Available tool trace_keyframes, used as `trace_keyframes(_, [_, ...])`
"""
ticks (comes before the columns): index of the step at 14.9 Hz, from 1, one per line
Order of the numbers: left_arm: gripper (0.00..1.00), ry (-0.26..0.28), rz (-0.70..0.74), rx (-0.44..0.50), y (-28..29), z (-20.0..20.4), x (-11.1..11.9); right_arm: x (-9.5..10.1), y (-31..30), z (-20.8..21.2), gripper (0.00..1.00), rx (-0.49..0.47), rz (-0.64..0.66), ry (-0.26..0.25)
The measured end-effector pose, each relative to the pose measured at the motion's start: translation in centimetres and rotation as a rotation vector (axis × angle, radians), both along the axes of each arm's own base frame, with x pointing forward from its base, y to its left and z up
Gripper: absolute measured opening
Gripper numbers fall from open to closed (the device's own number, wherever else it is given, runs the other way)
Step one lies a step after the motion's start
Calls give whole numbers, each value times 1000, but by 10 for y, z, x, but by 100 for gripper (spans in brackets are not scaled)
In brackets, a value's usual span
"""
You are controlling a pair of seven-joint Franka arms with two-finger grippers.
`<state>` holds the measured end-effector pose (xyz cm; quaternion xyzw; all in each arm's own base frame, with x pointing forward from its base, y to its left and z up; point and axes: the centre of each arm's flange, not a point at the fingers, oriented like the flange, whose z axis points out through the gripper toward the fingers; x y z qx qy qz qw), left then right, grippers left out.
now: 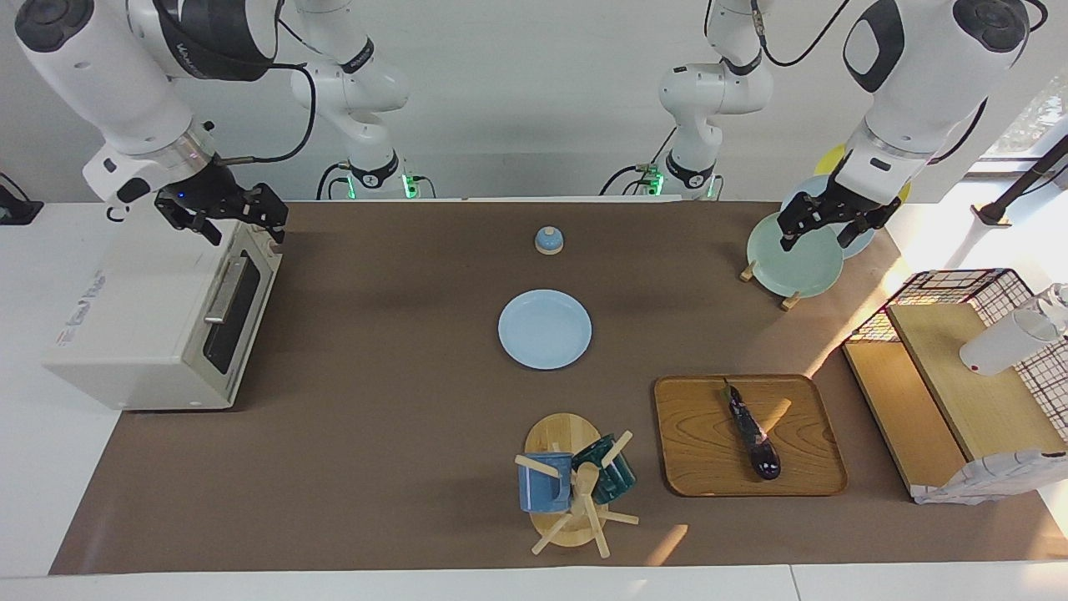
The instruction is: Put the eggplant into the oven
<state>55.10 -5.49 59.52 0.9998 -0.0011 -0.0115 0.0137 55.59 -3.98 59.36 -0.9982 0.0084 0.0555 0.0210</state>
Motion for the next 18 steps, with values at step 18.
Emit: trace_keyframes(18, [100, -25, 8, -40, -5, -16, 29, 11, -4, 7, 100, -37, 0, -95])
